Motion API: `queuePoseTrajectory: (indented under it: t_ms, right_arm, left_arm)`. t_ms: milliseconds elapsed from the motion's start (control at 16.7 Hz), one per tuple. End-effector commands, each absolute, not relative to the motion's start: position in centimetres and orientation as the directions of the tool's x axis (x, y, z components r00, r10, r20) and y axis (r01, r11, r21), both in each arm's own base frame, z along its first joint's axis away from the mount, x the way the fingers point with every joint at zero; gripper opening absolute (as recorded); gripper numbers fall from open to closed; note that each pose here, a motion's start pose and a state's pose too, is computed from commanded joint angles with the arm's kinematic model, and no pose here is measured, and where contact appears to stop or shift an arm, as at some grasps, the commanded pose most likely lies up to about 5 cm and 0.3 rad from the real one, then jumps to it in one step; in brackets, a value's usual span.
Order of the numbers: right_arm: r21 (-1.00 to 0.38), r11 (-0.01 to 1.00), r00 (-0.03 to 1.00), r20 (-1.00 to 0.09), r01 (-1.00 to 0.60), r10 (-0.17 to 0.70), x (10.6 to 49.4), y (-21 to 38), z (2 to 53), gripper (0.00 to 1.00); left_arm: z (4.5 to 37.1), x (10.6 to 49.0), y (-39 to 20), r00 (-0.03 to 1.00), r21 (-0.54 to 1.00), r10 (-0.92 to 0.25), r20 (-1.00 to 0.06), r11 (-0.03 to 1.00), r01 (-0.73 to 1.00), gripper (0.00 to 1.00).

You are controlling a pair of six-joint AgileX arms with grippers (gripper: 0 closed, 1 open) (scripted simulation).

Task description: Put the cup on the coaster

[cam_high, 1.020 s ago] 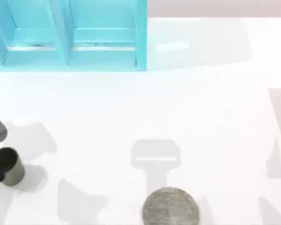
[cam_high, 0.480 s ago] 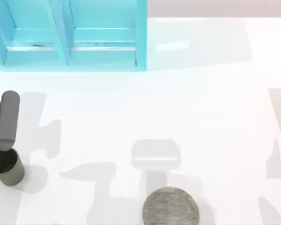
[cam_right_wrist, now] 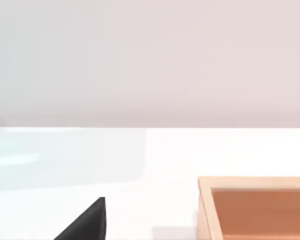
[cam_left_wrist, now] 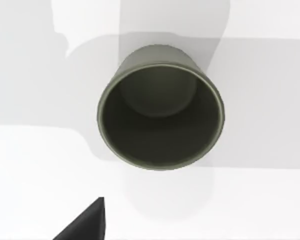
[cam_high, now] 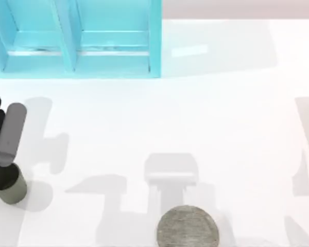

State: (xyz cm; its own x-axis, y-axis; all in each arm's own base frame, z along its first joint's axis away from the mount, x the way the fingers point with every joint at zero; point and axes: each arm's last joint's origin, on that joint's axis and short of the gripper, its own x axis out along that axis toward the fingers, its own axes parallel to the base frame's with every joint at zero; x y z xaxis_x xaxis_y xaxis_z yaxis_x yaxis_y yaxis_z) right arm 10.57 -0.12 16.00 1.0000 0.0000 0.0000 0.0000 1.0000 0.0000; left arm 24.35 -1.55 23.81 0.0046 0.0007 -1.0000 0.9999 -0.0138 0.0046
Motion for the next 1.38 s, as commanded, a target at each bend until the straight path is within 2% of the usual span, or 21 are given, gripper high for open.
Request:
queuePoseTrajectory:
  t_ms: [240, 660, 960, 1380]
  right_arm:
    - [0.0, 1.0, 1.0, 0.0, 0.0, 0.0, 10.6, -0.1, 16.0, 1.0]
    - [0.0, 1.0, 1.0, 0.0, 0.0, 0.0, 10.6, -0.1, 16.0, 1.0]
    - [0.0, 1.0, 1.0, 0.0, 0.0, 0.0, 10.6, -0.1, 16.0, 1.0]
    - [0.0, 1.0, 1.0, 0.0, 0.0, 0.0, 10.6, -0.1, 16.0, 1.0]
  left_arm:
    - [21.8, 24.6, -1.7, -0.003, -0.003, 0.001, -1.0, -0.018, 1.0, 1.0]
    - [14.4, 24.6, -1.7, 0.008, 0.008, 0.0, -1.0, -0.02, 1.0, 1.0]
    - [13.8, 24.4, -1.7, 0.002, 0.002, 0.0, -1.0, -0.02, 1.0, 1.0]
    - [13.8, 24.4, -1.7, 0.002, 0.002, 0.0, -1.0, -0.02, 1.0, 0.47]
